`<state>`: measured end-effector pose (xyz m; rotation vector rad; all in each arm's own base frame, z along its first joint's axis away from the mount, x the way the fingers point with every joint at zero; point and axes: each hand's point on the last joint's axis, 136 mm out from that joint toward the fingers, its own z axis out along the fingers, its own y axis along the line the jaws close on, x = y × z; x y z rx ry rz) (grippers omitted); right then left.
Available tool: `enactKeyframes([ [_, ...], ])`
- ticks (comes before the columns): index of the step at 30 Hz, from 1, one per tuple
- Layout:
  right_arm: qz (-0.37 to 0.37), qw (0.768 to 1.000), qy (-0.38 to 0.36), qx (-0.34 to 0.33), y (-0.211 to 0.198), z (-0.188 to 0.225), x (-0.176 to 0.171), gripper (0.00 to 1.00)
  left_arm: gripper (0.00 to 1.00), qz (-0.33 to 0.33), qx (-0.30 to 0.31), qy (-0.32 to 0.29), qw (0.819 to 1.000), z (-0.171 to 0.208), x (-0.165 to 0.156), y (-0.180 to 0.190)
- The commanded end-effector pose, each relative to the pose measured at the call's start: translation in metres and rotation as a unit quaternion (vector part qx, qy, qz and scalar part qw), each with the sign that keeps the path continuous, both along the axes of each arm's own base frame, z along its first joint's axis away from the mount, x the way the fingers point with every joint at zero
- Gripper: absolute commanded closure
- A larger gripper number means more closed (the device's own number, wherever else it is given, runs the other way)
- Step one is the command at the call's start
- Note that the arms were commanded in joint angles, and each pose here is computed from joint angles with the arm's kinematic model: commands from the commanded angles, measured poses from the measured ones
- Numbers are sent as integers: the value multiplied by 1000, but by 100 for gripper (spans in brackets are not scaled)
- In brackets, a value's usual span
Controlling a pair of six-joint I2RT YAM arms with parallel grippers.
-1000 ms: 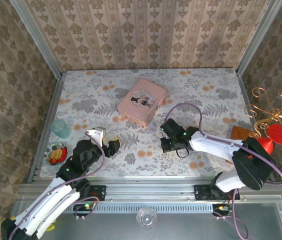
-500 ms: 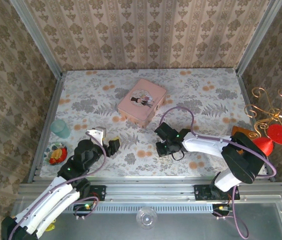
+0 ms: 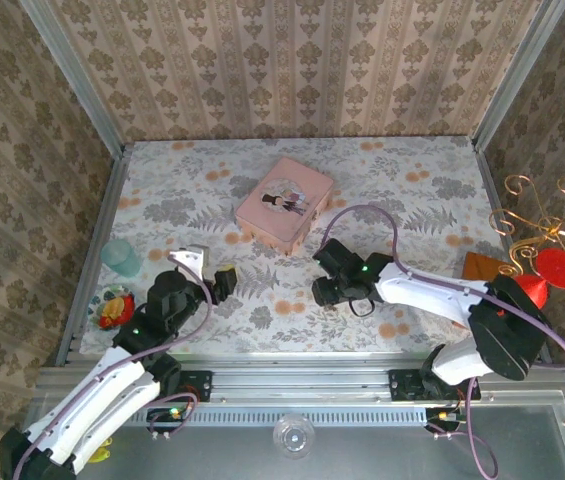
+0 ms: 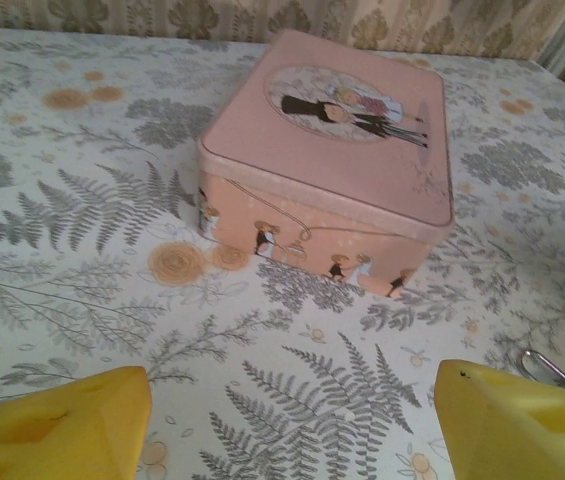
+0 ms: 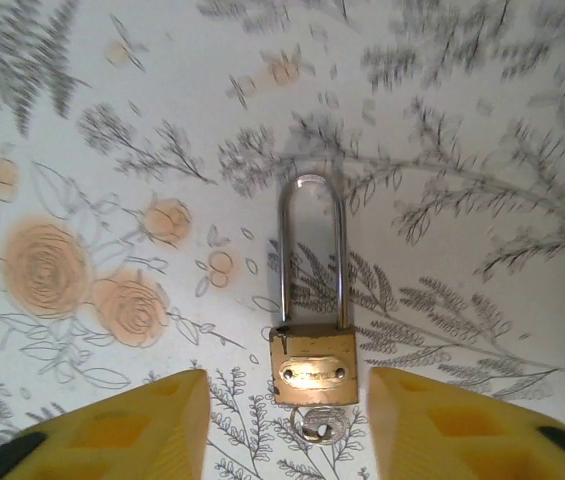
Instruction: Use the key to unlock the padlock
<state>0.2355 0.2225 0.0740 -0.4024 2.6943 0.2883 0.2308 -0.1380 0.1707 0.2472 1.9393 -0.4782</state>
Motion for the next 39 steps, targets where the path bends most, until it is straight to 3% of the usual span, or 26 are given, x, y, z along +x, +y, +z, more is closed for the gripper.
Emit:
enactKeyframes([
  [1, 11, 998, -53, -9, -8, 42, 6, 51, 24, 34, 19, -1, 999, 14, 7, 15],
  [13, 41, 971, -229, 57, -10, 167, 23, 48, 23, 113, 24, -21, 993, 52, 29, 43],
  [18, 44, 945, -319, 63, -11, 201, 38, 46, 23, 132, 40, -48, 989, 67, 33, 52],
  [22, 20, 917, -398, 16, -26, 210, 57, 28, 21, 171, 60, -66, 981, 72, 38, 68],
  [25, -5, 905, -426, -20, -41, 206, 73, 21, 8, 188, 77, -82, 976, 74, 42, 74],
  [26, -11, 905, -425, -26, -45, 202, 77, 21, 1, 188, 80, -90, 975, 76, 43, 74],
  [39, -53, 902, -424, -61, -72, 178, 110, 17, 0, 179, 168, -148, 958, 72, 65, 69],
])
